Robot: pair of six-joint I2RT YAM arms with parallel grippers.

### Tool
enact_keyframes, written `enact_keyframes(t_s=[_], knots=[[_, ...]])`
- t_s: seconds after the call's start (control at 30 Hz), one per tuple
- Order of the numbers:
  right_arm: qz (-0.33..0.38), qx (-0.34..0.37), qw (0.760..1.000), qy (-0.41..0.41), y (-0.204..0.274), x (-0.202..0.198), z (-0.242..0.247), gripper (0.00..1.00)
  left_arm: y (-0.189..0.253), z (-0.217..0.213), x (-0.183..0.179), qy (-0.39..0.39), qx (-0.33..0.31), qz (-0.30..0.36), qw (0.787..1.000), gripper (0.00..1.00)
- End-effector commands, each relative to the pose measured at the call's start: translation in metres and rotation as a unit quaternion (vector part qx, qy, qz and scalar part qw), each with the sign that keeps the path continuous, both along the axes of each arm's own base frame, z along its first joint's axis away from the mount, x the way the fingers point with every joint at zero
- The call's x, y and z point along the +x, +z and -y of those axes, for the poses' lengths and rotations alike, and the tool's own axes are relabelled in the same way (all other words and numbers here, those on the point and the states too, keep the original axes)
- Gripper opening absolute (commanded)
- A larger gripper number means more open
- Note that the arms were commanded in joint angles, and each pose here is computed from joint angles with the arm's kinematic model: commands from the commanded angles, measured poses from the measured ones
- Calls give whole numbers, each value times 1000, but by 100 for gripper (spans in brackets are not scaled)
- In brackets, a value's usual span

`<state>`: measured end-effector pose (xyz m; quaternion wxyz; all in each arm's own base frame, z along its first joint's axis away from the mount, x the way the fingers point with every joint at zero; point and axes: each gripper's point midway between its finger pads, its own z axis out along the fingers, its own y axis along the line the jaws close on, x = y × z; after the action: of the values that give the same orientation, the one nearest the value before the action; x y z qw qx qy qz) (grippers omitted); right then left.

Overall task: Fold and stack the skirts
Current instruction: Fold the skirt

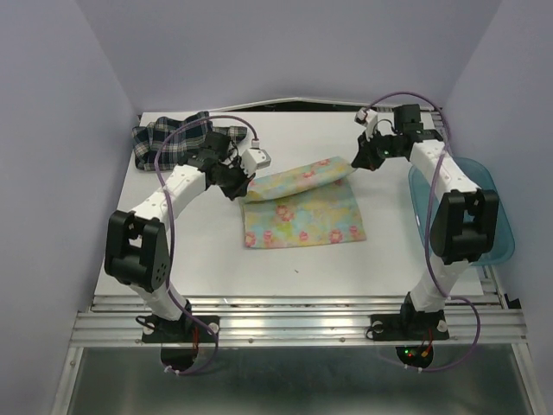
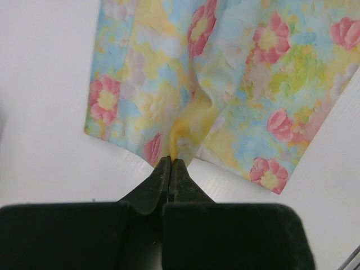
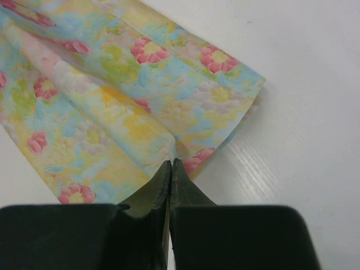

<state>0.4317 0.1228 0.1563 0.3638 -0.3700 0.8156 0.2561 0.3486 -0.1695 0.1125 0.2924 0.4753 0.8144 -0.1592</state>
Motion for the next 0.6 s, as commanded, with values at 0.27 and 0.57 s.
enact_keyframes(t_s=[0.27, 0.57], knots=[[97, -61, 992, 53, 50, -40, 17, 1, 52, -4, -47, -65, 10, 28, 997, 0], [35, -123, 987, 94, -53, -104, 35, 1, -17, 15, -110, -118, 49, -20, 992, 2]])
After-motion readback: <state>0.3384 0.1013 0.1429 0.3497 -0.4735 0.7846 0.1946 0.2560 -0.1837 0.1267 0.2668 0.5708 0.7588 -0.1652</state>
